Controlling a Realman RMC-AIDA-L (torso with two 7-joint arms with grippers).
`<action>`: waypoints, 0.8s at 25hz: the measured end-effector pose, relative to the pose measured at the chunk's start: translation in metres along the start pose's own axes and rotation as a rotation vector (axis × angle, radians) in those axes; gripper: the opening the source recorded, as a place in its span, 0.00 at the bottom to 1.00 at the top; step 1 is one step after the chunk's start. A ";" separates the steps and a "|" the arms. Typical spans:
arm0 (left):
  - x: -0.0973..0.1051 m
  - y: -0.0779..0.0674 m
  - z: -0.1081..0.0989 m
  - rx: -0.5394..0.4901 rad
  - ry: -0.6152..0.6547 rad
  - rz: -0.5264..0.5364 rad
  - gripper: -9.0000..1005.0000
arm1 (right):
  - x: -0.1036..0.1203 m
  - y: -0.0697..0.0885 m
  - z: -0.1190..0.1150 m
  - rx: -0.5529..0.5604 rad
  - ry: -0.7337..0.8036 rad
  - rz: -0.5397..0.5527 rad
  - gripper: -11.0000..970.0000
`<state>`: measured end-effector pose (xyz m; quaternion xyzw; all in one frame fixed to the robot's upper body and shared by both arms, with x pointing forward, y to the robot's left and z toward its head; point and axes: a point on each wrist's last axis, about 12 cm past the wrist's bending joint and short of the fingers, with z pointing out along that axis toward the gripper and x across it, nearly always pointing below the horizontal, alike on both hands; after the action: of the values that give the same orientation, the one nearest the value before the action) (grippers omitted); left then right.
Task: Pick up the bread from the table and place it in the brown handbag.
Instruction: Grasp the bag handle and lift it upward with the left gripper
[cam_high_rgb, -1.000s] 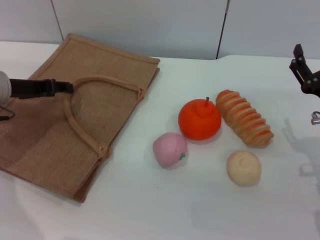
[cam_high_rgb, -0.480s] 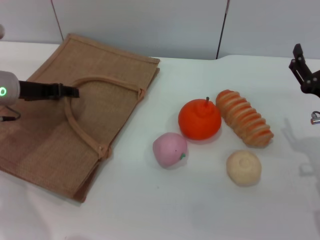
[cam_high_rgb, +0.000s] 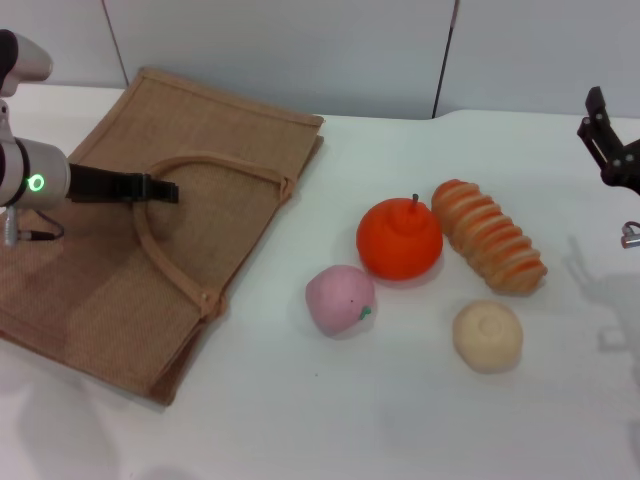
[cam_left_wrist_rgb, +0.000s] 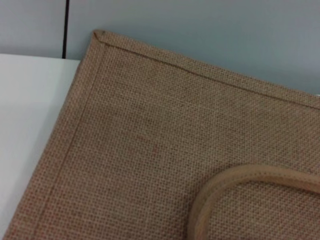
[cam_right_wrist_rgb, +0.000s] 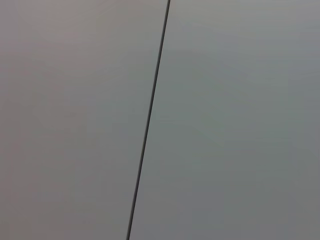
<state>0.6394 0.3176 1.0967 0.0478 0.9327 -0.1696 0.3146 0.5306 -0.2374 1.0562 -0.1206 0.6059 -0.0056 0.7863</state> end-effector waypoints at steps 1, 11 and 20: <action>0.000 0.000 0.000 0.000 0.000 -0.004 0.66 | 0.000 0.000 0.000 0.000 0.000 0.000 0.92; 0.002 0.004 -0.001 -0.033 0.027 -0.030 0.64 | 0.000 0.000 0.000 0.000 0.000 0.000 0.92; 0.002 0.005 -0.001 -0.038 0.028 -0.040 0.56 | 0.000 0.000 0.000 0.000 0.000 0.000 0.92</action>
<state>0.6382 0.3228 1.0948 0.0258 0.9409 -0.1575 0.2988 0.5305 -0.2375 1.0562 -0.1205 0.6059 -0.0057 0.7863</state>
